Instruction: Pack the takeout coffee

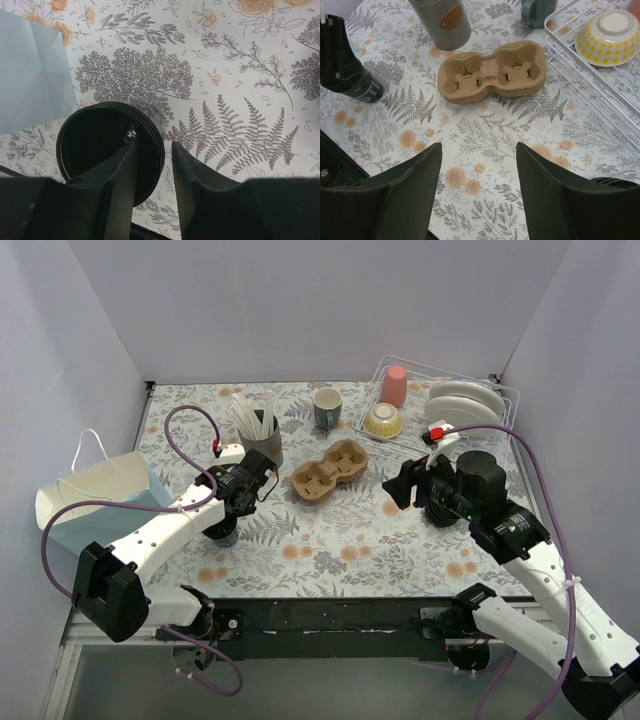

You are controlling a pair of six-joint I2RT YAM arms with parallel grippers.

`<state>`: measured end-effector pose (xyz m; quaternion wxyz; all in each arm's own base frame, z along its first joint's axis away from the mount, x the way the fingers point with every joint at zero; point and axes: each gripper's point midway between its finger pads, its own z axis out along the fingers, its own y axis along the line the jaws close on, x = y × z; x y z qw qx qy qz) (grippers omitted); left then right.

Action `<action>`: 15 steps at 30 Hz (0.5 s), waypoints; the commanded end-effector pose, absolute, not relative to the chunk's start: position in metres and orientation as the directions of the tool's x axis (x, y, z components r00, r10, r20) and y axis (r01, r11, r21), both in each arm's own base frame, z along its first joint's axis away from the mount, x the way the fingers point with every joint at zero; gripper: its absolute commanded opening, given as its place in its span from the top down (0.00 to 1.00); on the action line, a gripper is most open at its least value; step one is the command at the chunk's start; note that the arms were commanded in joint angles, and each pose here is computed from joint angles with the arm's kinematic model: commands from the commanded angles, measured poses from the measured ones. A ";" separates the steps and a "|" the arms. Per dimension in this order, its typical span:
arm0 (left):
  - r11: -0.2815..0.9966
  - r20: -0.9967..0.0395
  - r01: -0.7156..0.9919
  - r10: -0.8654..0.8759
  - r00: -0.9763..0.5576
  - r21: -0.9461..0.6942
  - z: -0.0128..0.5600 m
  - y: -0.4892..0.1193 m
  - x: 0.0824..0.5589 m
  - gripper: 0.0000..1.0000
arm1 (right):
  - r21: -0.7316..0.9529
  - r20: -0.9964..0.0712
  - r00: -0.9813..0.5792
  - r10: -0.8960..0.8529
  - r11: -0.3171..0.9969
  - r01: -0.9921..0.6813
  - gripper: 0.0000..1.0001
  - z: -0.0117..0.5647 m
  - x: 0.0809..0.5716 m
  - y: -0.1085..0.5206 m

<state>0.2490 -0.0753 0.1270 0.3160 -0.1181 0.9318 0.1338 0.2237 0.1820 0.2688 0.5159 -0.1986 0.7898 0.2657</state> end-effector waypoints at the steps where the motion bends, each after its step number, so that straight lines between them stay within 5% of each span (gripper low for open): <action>1: 0.929 -0.638 -0.336 -0.165 -0.752 0.155 0.131 -0.071 0.249 0.69 | 0.204 -0.931 -0.362 -0.038 0.769 -0.605 0.32 0.275 0.225 0.184; 15: 0.942 -0.630 -0.297 -0.135 -0.765 0.158 0.132 -0.074 0.250 1.00 | 0.206 -0.923 -0.381 -0.054 0.767 -0.607 0.32 0.267 0.224 0.185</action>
